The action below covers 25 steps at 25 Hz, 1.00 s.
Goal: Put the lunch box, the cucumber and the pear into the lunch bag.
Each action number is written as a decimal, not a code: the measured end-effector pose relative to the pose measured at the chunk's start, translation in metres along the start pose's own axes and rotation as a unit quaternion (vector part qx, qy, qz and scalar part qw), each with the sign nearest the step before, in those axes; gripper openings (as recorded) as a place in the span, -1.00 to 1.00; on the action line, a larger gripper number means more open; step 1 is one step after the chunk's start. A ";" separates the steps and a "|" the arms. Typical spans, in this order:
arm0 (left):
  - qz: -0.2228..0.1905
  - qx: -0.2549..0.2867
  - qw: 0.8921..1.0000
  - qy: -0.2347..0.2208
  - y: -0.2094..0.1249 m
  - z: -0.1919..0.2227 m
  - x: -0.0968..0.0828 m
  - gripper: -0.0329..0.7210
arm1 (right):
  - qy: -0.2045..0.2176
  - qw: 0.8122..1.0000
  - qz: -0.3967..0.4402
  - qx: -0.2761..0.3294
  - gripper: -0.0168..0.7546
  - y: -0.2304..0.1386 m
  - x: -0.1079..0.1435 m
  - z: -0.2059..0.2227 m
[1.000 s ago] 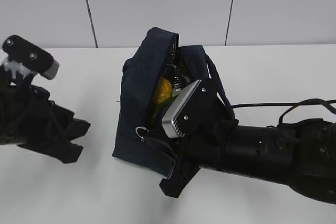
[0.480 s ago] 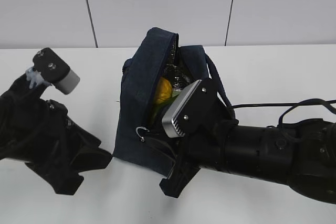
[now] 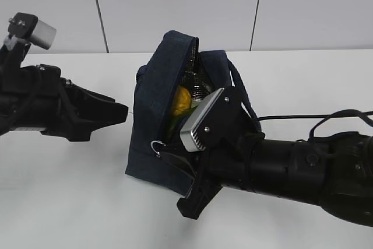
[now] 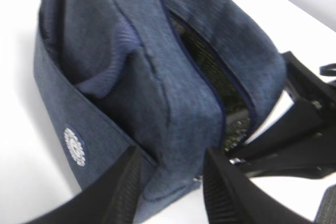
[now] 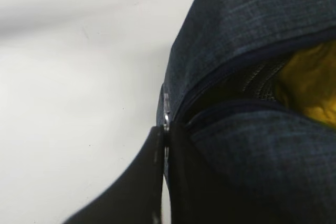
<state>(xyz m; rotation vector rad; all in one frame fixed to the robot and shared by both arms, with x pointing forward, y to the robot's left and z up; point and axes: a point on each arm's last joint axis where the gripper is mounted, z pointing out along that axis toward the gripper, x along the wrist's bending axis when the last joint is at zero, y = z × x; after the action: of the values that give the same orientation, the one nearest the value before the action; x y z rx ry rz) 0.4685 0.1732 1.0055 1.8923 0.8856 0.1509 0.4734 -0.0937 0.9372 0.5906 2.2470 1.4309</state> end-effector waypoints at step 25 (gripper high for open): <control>0.082 -0.006 0.995 -0.061 -0.020 0.022 0.002 -0.27 | 0.000 1.000 0.006 0.000 -0.96 0.000 0.000 0.000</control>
<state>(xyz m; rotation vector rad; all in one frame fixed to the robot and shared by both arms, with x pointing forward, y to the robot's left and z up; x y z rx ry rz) 0.4700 0.1635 0.9775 1.9397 0.6456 0.1382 0.4734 -0.0937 0.9373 0.6058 2.2471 1.4367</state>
